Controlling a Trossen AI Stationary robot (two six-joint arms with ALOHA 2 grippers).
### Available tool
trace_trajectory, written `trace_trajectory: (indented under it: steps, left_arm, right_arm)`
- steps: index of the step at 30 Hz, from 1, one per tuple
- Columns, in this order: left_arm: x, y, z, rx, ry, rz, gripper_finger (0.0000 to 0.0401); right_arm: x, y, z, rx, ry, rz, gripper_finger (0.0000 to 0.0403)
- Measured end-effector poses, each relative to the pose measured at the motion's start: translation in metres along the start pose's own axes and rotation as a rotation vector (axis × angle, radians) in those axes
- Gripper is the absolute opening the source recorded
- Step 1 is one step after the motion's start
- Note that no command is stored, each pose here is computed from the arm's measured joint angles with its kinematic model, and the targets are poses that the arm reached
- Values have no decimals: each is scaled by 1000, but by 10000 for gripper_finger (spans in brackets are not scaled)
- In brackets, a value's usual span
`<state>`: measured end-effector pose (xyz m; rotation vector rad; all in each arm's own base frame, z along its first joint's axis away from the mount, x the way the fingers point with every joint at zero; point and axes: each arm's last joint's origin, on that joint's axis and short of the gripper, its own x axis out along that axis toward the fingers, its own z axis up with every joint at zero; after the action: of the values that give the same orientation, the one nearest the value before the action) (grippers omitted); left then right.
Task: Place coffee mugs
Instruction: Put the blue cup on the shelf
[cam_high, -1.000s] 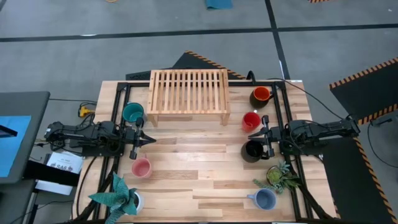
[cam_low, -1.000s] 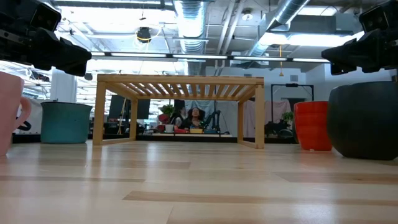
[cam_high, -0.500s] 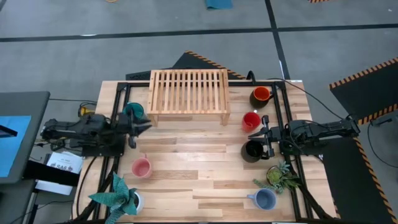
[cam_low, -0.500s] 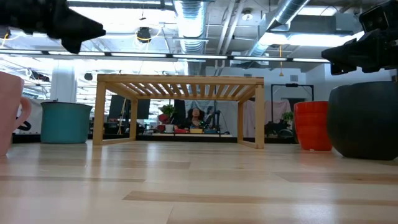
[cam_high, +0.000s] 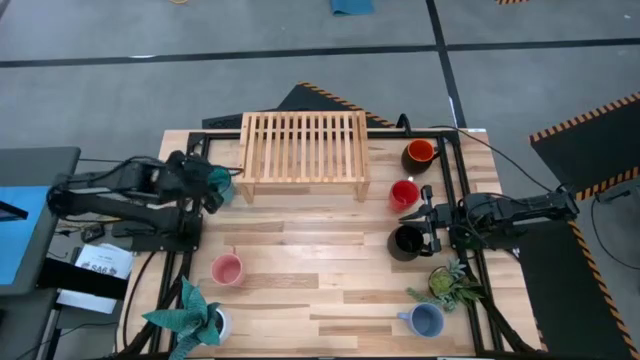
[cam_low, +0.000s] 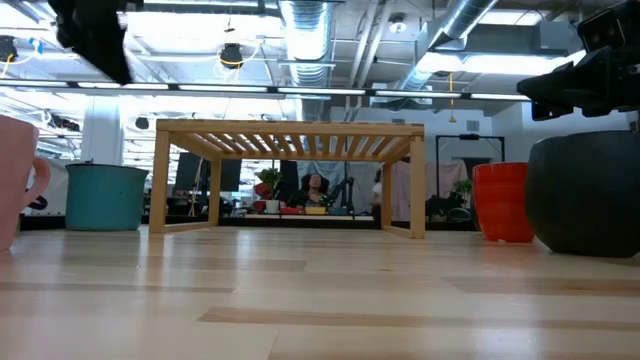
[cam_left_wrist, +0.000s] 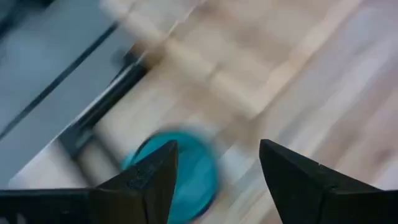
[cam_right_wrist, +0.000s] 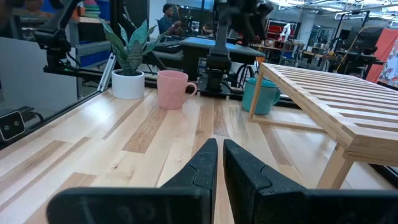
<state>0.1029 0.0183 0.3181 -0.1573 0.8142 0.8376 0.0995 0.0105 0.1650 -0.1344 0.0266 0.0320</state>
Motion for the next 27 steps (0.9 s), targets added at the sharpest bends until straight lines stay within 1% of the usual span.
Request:
trace_trajectory:
  steps: [2,4,6,10,12,16,20,23,27]
  left_arm:
    - [11,-1,-2,17,130,74,213]
    - [24,-4,-4,18,236,94,213]
    - [35,-6,-6,37,316,72,213]
    - [55,-7,-10,41,402,-19,213]
    - [60,-5,-12,29,429,-34,213]
    - [70,0,-15,4,439,-38,213]
    - [81,4,-20,5,459,-51,213]
    - [90,6,-26,22,476,-74,213]
    - [95,7,-31,74,491,-85,213]
  right_arm:
    - [0,0,0,0,0,0,54]
    - [0,0,0,0,0,0,54]
    - [0,0,0,0,0,0,54]
    - [0,0,0,0,0,0,54]
    - [0,0,0,0,0,0,54]
    - [0,0,0,0,0,0,54]
    - [0,0,0,0,0,0,54]
    - [0,0,0,0,0,0,54]
    - [0,0,0,0,0,0,54]
